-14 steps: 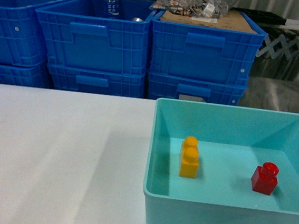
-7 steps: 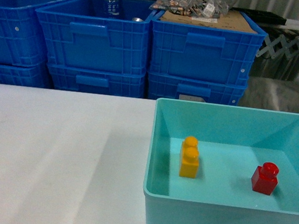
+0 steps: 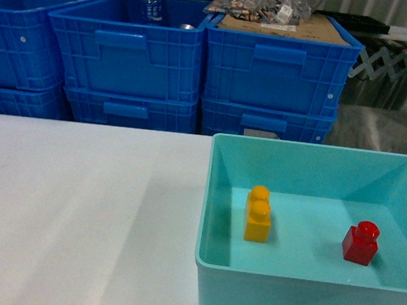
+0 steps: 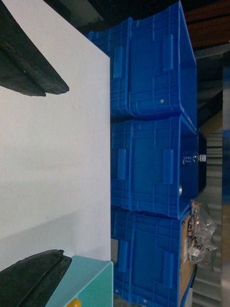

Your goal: Pick red block from blue box to shelf

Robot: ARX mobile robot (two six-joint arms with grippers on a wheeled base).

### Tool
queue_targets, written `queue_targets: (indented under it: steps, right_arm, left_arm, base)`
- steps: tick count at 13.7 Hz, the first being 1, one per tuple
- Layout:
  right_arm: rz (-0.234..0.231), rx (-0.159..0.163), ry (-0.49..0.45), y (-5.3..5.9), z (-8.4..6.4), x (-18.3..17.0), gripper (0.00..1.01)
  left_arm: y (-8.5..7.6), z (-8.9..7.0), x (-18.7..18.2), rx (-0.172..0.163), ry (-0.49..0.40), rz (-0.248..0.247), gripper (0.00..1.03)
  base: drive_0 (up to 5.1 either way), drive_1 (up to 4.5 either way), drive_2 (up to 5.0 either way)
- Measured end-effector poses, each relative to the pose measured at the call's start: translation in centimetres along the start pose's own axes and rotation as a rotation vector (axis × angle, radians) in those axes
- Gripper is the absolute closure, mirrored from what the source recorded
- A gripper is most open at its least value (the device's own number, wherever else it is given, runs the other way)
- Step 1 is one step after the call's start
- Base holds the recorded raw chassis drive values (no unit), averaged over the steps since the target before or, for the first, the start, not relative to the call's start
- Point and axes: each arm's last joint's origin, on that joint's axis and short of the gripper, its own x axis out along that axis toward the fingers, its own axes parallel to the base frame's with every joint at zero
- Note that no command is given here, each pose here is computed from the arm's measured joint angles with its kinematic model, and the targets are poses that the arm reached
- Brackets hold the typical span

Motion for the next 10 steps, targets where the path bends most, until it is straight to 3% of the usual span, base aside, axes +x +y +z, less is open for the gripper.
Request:
queue_targets:
  steps: [7, 9, 10]
  right_arm:
    - [0.0, 0.0, 0.0, 0.0, 0.0, 0.0, 0.03]
    - [0.138, -0.046, 0.208, -0.1, -0.4, 0.6, 0.03]
    - [0.212, -0.056, 0.262, 0.4, -0.1, 1.3, 0.03]
  left_arm:
    - [0.0, 0.0, 0.0, 0.0, 0.0, 0.0, 0.05]
    - [0.0, 0.0, 0.0, 0.0, -0.001, -0.001, 0.05]
    - [0.0, 0.0, 0.0, 0.0, 0.001, 0.0, 0.05]
  base:
    - [0.0, 0.0, 0.0]
    - [0.0, 0.0, 0.0]
    - [0.0, 0.0, 0.0]
